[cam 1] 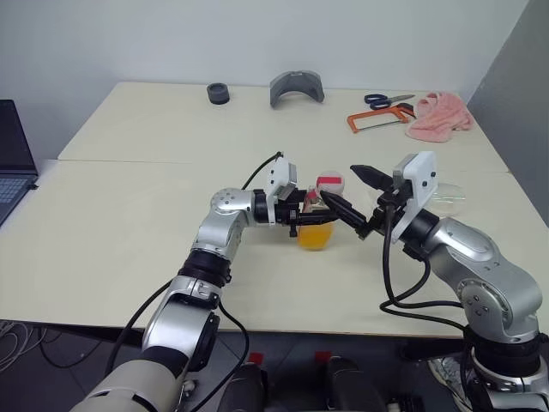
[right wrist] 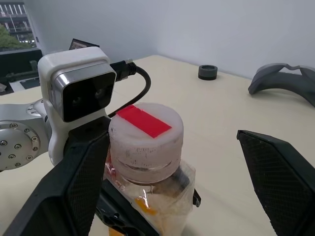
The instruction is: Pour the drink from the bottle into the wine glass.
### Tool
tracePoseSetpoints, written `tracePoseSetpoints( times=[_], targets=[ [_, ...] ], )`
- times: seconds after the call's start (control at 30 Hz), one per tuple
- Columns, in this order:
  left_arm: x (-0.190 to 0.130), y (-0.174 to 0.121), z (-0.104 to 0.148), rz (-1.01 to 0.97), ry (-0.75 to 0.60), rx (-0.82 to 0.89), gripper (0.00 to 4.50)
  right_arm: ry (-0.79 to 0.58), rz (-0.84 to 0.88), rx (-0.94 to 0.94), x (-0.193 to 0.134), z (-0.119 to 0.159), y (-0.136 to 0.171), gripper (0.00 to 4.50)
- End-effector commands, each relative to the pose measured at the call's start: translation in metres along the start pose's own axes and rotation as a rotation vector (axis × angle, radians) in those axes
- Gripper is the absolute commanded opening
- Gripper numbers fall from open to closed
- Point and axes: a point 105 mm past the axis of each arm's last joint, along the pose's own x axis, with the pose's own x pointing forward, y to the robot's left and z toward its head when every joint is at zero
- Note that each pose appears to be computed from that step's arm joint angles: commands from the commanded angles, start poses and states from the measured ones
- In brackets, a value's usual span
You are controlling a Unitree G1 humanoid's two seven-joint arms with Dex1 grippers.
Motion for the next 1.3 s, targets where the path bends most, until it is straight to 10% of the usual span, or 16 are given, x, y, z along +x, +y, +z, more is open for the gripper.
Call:
tracePoseSetpoints(
  times=[0.03, 1.3],
  targets=[
    [0.001, 0.000, 0.013, -0.008, -0.030, 0.057, 1.61, -0.047, 0.010, -0.023, -0.005, 0.014, 0.002, 4.36],
    [0.004, -0.004, 0.014, -0.016, -0.042, 0.068, 1.61, -0.034, 0.109, 0.075, -0.001, 0.013, 0.015, 4.36]
  ],
)
